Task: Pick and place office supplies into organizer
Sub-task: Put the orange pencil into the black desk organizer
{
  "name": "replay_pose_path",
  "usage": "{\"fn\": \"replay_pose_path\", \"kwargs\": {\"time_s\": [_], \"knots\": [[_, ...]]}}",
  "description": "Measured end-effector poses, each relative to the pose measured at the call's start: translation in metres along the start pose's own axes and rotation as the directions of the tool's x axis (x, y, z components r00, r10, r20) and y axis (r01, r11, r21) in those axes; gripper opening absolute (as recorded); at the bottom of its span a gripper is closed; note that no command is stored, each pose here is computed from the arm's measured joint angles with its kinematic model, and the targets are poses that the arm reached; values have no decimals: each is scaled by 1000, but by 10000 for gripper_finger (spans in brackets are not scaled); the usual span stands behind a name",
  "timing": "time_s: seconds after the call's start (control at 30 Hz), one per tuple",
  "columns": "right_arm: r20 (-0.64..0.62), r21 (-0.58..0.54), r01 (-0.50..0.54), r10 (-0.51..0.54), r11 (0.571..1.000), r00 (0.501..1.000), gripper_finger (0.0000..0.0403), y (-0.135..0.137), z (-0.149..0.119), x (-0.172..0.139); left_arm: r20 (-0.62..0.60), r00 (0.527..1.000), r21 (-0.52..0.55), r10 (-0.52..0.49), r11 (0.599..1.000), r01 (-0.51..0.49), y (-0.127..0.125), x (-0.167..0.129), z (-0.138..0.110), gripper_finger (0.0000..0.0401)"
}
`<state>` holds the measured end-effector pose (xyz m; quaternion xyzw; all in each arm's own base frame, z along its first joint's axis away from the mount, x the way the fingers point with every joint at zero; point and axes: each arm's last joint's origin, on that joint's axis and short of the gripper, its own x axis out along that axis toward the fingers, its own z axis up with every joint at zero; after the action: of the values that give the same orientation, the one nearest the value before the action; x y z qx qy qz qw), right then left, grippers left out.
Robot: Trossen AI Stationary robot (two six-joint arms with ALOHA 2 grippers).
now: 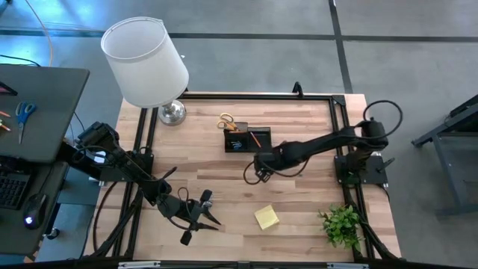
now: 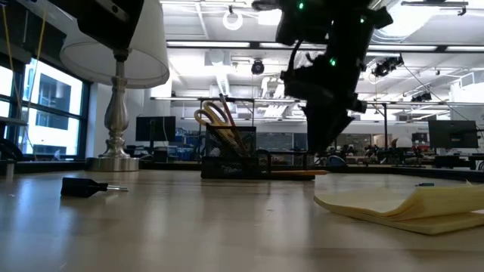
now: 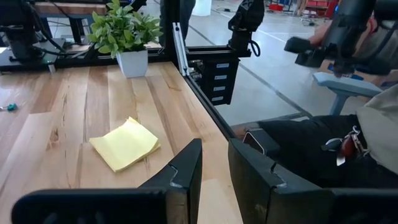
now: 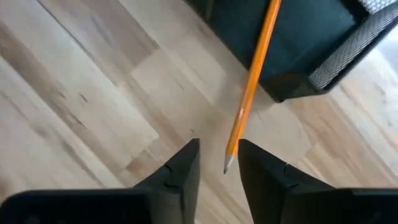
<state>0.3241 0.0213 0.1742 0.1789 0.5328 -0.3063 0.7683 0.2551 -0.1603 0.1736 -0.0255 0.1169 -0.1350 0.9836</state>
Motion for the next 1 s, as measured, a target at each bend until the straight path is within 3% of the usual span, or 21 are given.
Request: {"fn": "replay_pose_path", "kwargs": {"time_s": [0.27, 0.47, 1.0], "knots": [[3, -21, 107, -107, 994, 994, 157, 0, -1, 24, 0, 1000, -7, 0, 1000, 0, 0, 0, 0, 69], [34, -7, 113, -113, 994, 993, 172, 0, 1, 23, -1, 1000, -7, 0, 1000, 0, 0, 0, 0, 69], [15, -7, 170, -170, 985, 985, 96, 6, -7, 44, 0, 1000, -7, 0, 1000, 0, 0, 0, 0, 69]]}}
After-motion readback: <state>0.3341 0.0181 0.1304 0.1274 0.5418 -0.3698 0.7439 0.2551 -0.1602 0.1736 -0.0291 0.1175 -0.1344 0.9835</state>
